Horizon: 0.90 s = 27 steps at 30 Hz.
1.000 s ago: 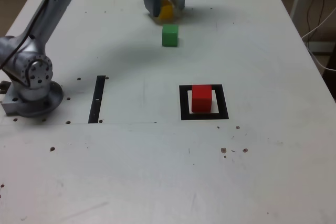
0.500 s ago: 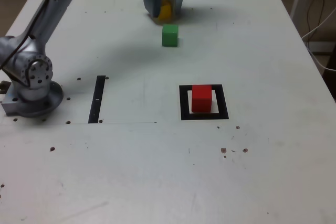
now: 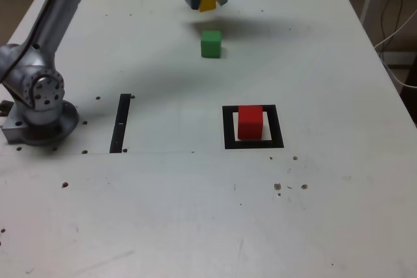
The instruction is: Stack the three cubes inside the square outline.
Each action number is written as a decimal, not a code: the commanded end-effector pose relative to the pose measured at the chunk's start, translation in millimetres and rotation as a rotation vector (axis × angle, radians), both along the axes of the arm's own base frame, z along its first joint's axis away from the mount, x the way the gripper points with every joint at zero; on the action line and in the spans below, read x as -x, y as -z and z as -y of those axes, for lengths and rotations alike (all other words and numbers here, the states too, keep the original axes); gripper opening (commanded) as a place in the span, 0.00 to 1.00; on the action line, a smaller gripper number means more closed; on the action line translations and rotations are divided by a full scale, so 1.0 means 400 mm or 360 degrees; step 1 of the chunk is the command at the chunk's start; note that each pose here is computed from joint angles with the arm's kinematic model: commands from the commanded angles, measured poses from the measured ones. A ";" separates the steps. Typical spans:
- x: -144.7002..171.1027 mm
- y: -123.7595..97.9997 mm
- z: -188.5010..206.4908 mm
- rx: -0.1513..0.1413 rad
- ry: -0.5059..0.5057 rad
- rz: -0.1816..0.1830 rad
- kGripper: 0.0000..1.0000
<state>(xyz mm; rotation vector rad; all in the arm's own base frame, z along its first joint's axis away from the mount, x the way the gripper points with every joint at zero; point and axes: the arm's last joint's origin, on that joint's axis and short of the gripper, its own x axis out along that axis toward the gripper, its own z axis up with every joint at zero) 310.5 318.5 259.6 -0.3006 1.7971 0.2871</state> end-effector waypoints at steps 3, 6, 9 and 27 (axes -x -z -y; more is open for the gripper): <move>0.004 -0.047 0.056 0.0005 0.0058 0.0007 0.28; 0.000 -0.074 0.100 -0.0003 0.0110 0.0015 0.28; -0.008 -0.097 0.148 -0.0010 0.0167 0.0023 0.28; -0.070 -0.141 0.442 0.0013 0.0443 0.0037 0.28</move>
